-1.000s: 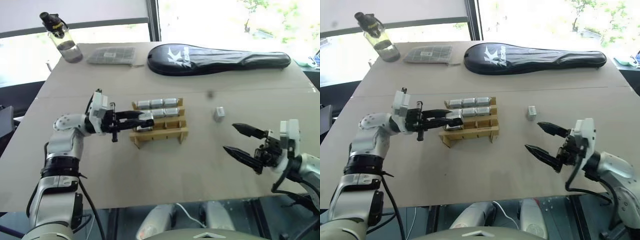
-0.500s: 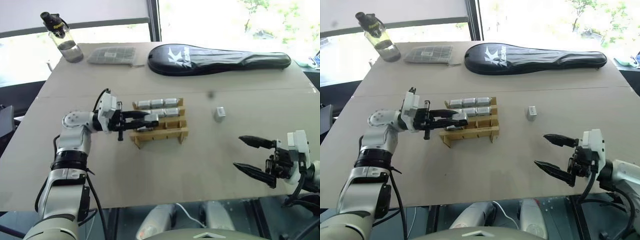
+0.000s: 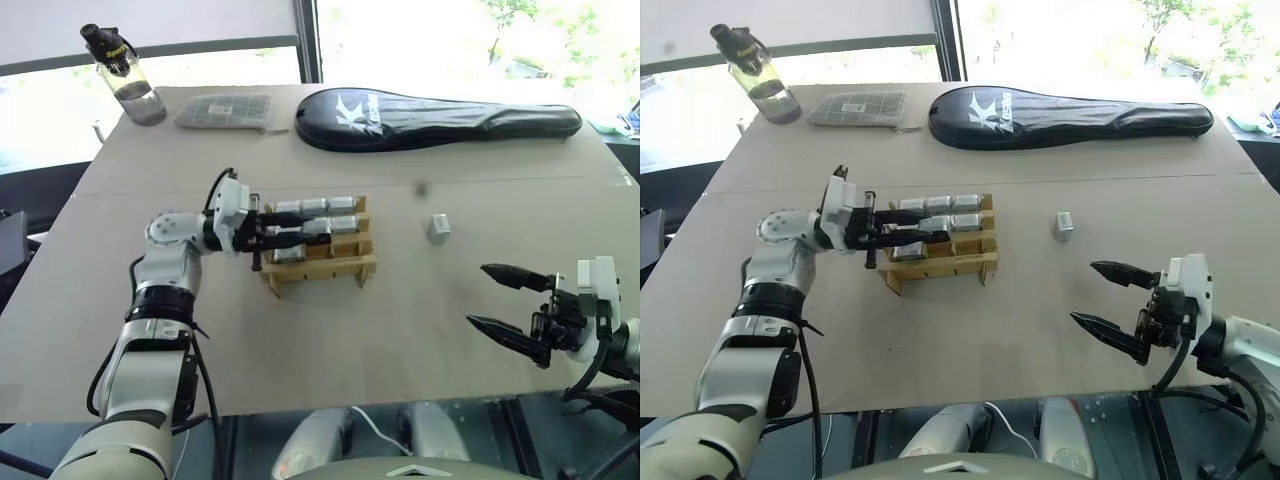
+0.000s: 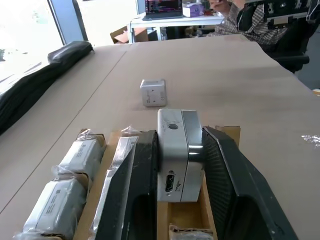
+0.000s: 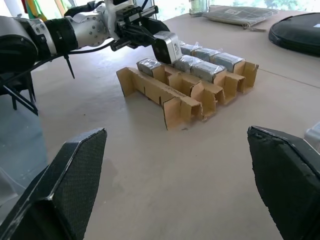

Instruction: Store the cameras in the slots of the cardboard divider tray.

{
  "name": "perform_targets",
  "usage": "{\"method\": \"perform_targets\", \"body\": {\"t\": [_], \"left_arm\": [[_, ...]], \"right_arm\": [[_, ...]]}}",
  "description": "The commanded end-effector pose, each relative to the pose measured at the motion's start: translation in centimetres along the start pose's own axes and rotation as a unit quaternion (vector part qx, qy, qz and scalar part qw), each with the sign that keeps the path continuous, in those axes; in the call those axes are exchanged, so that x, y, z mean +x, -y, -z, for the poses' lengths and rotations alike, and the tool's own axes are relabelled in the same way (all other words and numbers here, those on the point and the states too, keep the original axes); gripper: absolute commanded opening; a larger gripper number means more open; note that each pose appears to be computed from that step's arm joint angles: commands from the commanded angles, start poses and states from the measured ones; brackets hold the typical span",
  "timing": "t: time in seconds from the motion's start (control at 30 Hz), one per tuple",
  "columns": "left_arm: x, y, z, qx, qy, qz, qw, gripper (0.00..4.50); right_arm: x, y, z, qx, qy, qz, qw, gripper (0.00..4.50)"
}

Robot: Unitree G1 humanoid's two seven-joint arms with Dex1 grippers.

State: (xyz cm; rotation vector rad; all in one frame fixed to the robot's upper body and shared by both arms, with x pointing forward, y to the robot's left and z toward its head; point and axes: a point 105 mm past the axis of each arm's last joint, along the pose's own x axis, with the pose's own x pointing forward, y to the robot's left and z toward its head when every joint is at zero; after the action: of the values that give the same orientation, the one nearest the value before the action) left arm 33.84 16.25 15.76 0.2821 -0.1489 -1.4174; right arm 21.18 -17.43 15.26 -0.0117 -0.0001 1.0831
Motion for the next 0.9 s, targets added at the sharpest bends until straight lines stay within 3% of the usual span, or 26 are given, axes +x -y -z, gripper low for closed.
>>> {"method": "perform_targets", "body": {"t": [0.03, 0.5, 0.83, 0.87, 0.9], "left_arm": [[0.1, -0.1, -0.2, 0.008, -0.002, 0.006, 1.0, 0.73], [-1.0, -0.2, 1.5, -0.026, -0.065, 0.008, 0.998, 0.73], [-0.9, 0.4, 2.0, -0.078, -0.071, 0.019, 0.994, 0.73], [-0.8, 0.5, 2.0, -0.079, -0.071, 0.021, 0.994, 1.53], [-0.8, 0.6, 2.0, -0.08, -0.072, 0.023, 0.994, 1.85]], "right_arm": [[-0.1, -0.3, -1.3, -0.021, 0.018, 0.006, 1.0, 4.47], [-0.2, -0.3, -1.5, -0.025, 0.029, 0.022, 0.999, 4.47], [-0.4, 0.0, -1.6, -0.03, 0.027, 0.025, 0.999, 4.47], [-0.4, 0.0, -1.6, -0.03, 0.027, 0.025, 0.999, 4.5], [-0.4, 0.0, -1.6, -0.03, 0.026, 0.025, 0.999, 4.5]]}}
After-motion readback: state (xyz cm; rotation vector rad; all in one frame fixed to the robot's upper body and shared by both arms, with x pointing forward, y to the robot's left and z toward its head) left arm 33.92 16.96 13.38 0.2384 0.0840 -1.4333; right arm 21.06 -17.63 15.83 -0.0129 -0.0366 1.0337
